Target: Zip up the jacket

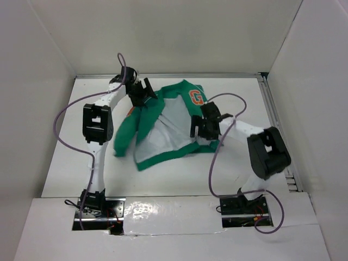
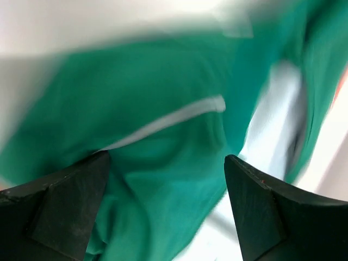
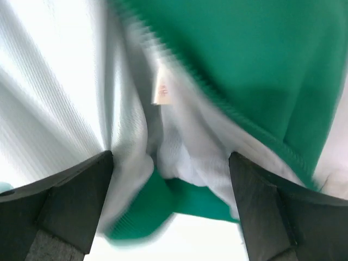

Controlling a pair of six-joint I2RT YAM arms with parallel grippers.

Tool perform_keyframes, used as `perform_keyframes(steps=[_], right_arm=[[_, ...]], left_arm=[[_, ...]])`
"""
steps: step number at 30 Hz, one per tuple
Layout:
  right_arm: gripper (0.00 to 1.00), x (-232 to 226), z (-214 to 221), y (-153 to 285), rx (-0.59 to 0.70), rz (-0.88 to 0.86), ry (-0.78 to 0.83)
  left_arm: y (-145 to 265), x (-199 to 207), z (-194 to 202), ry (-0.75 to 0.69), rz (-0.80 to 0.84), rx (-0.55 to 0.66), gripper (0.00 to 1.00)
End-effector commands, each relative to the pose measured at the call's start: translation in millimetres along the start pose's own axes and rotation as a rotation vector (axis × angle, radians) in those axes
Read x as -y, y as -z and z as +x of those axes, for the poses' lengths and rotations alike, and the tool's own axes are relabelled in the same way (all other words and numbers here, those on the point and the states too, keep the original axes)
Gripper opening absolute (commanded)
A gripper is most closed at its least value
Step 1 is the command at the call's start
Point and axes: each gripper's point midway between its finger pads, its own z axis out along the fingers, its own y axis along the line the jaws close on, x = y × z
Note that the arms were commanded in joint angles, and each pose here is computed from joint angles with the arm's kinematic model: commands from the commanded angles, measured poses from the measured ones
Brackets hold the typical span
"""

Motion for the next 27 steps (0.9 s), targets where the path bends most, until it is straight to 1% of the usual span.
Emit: perform_keyframes(steps=[1, 3, 4, 5, 6, 7, 9, 10, 12, 13, 14, 15, 16, 18, 19, 20, 22, 23, 24, 25, 26, 27], right_arm=[[0.93, -9.5, 34.1, 37.2, 0.052, 0.035, -0.011], [0.94, -9.4, 36.8, 52.3, 0.086, 0.069, -0.007], [0.94, -3.5, 24.3, 62.9, 0.148, 0.109, -0.010], [0.94, 2.0, 17.6, 68.8, 0.181, 0.145, -0.017], [0.94, 6.3, 11.4, 76.9, 0.199, 0.185, -0.035], [0.94, 13.2, 5.4, 83.4, 0.230, 0.228, -0.038], [0.94, 12.8, 1.5, 93.3, 0.247, 0.240, -0.040], [0.94, 9.8, -0.2, 100.0, 0.265, 0.223, -0.036], [0.94, 4.9, 6.5, 98.9, 0.265, 0.175, -0.010], [0.94, 2.7, 6.4, 101.9, 0.270, 0.143, -0.003], [0.94, -7.5, 16.0, 98.0, 0.237, 0.063, 0.038], [0.94, -6.4, 17.0, 97.2, 0.241, 0.061, 0.053], [0.94, -10.0, 20.2, 95.2, 0.228, 0.038, 0.074], [0.93, -17.5, 21.5, 95.2, 0.224, 0.010, 0.104], [0.93, -21.5, 22.2, 95.5, 0.222, 0.000, 0.116], [0.93, -26.8, 18.0, 96.7, 0.231, -0.012, 0.124], [0.93, -35.8, 20.5, 93.3, 0.201, -0.043, 0.137], [0.93, -42.8, 16.8, 94.8, 0.204, -0.064, 0.146], [0.92, -50.0, 23.6, 89.8, 0.163, -0.097, 0.163], [0.92, -58.6, 28.0, 87.1, 0.138, -0.130, 0.185], [0.92, -60.7, 26.6, 88.4, 0.143, -0.135, 0.195], [0.92, -64.6, 32.9, 84.3, 0.113, -0.150, 0.208]], left_arm=[[2.7, 13.2, -30.9, -0.117, 0.006, 0.042, 0.99], [20.4, 36.4, -34.7, -0.156, 0.062, 0.074, 0.99], [28.1, 44.6, -32.0, -0.173, 0.090, 0.083, 0.99], [46.5, 47.6, -15.9, -0.178, 0.095, 0.082, 0.99], [57.7, 50.5, -11.2, -0.188, 0.105, 0.100, 0.99], [74.9, 51.9, 3.4, -0.200, 0.123, 0.110, 0.99], [93.9, 47.5, 16.2, -0.197, 0.106, 0.124, 0.99], [112.9, 42.8, 31.3, -0.191, 0.087, 0.132, 0.99], [127.5, 26.8, 42.2, -0.159, 0.009, 0.165, 0.99], [143.0, 16.1, 61.4, -0.134, -0.019, 0.161, 0.99], [153.2, -1.3, 80.7, -0.073, -0.066, 0.163, 0.99], [153.3, -1.5, 80.8, -0.072, -0.066, 0.163, 0.99], [162.6, -21.2, 101.0, -0.011, -0.119, 0.170, 0.99], [168.7, -46.1, 122.9, 0.076, -0.192, 0.166, 0.99], [173.4, -66.2, 141.5, 0.169, -0.237, 0.161, 0.99], [175.2, -80.0, 152.3, 0.222, -0.277, 0.149, 0.99], [174.5, -110.4, 170.6, 0.302, -0.344, 0.148, 0.99], [173.4, -116.5, 173.5, 0.318, -0.351, 0.145, 0.99], [173.0, -126.0, 179.1, 0.343, -0.381, 0.133, 0.99], [172.2, -146.5, 188.8, 0.392, -0.454, 0.122, 0.99], [172.2, -146.7, 188.9, 0.392, -0.455, 0.122, 0.99], [173.5, -154.0, 190.5, 0.387, -0.483, 0.122, 0.99]])
